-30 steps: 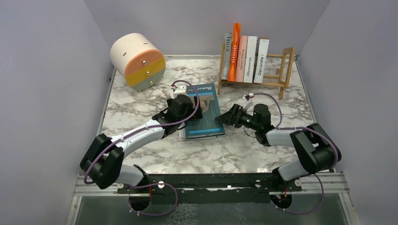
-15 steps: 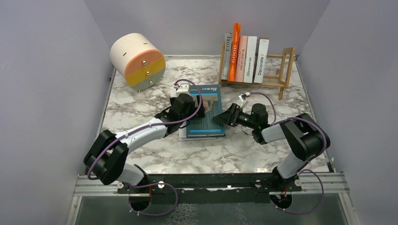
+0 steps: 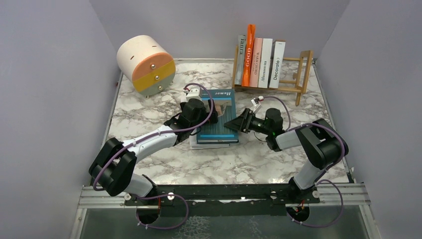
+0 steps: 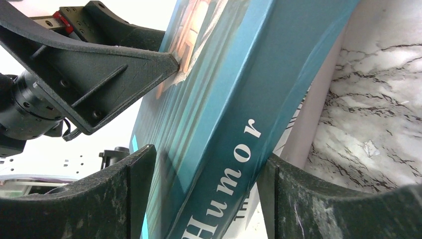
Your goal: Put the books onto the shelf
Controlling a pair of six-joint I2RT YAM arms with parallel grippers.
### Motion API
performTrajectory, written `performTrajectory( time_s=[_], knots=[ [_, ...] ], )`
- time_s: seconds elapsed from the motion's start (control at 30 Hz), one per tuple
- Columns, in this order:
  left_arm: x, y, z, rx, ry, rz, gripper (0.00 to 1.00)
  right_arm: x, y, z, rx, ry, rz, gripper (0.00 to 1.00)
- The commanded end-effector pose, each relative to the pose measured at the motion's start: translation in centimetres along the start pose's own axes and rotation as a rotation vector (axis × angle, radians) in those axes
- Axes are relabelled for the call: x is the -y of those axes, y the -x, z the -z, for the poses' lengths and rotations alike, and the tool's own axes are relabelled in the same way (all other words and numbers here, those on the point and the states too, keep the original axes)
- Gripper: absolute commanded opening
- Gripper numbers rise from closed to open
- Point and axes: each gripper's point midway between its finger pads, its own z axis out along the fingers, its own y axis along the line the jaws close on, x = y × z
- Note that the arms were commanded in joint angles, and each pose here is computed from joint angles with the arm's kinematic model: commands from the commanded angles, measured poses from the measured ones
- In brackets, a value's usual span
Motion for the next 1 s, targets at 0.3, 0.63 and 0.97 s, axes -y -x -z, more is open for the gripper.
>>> performTrajectory(
  time_s=[0.3,0.63,0.97],
  knots=[
    [0.1,-0.8,0.9,0.009,-0.037,0.021,0.99,-3.7,1.2,-2.6,-0.013,0.076,0.105,0.64],
    [1.1,0.0,0.9,0.039,-0.088,0.027,0.99,-4.6,1.9,-3.7,-0.02,0.079,0.139,0.6],
    [3.8,0.7,0.5,0.055,-0.164,0.023,0.99,-4.7,1.8,-4.2,-0.037,0.07,0.159,0.6]
  ],
)
